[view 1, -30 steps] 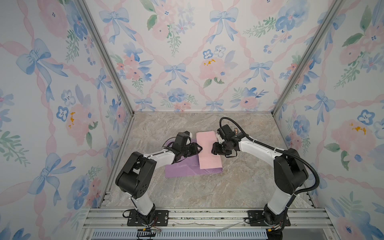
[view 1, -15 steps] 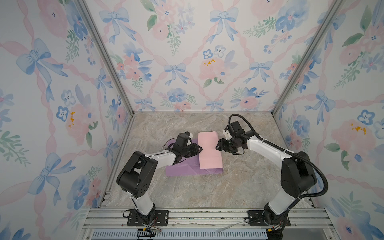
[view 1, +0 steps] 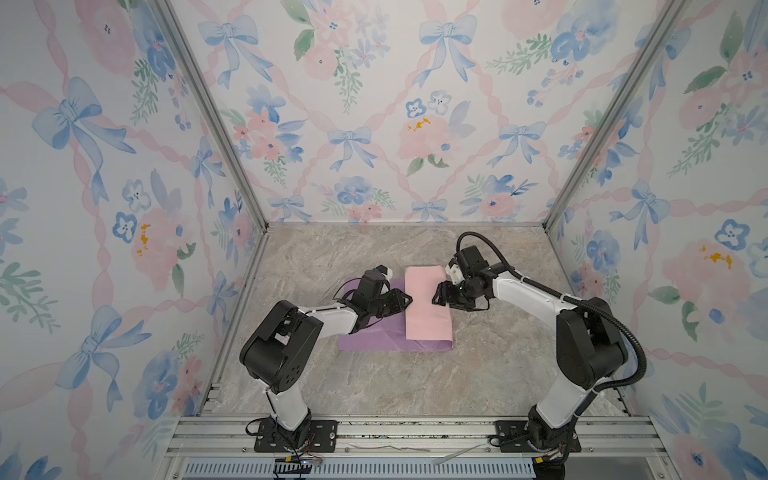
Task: Wrap the gift box in paper
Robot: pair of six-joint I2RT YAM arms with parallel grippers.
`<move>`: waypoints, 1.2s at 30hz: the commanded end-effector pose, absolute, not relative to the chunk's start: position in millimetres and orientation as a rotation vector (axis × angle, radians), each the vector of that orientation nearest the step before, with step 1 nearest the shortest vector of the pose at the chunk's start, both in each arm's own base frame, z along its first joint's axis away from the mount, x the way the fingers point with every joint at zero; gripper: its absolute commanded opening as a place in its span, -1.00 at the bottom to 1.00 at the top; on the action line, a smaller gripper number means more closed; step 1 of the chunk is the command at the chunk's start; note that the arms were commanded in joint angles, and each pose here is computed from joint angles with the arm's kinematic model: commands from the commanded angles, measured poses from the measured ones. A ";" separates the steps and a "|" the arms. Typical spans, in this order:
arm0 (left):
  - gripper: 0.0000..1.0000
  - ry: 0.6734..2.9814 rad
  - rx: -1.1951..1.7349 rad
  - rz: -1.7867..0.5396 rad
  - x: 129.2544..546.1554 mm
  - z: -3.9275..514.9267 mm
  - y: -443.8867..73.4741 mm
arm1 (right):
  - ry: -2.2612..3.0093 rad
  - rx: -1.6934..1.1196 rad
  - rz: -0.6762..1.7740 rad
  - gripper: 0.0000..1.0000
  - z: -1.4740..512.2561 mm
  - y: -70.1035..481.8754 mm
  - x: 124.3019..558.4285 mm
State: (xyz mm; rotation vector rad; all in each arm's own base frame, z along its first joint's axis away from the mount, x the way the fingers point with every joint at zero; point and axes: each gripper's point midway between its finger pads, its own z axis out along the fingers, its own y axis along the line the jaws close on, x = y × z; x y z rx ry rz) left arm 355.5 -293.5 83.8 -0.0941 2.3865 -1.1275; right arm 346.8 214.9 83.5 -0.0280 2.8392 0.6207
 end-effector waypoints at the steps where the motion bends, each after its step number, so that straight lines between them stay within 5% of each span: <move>1: -0.44 2.507 -0.142 -1.059 342.3 50.6 -286.7 | 2.921 -0.022 0.492 0.23 59.2 196.8 336.9; 14: -0.08 2.481 -0.243 -0.882 348.6 88.1 -227.8 | 2.946 -0.042 0.379 0.18 48.1 193.6 330.9; 27: 0.07 2.619 -0.701 -0.551 264.4 51.8 -98.1 | 2.929 -0.075 0.396 0.18 53.5 200.2 331.3; 36: 0.07 2.658 -0.853 -0.503 234.6 23.9 -69.9 | 2.931 -0.082 0.390 0.18 52.4 199.1 329.9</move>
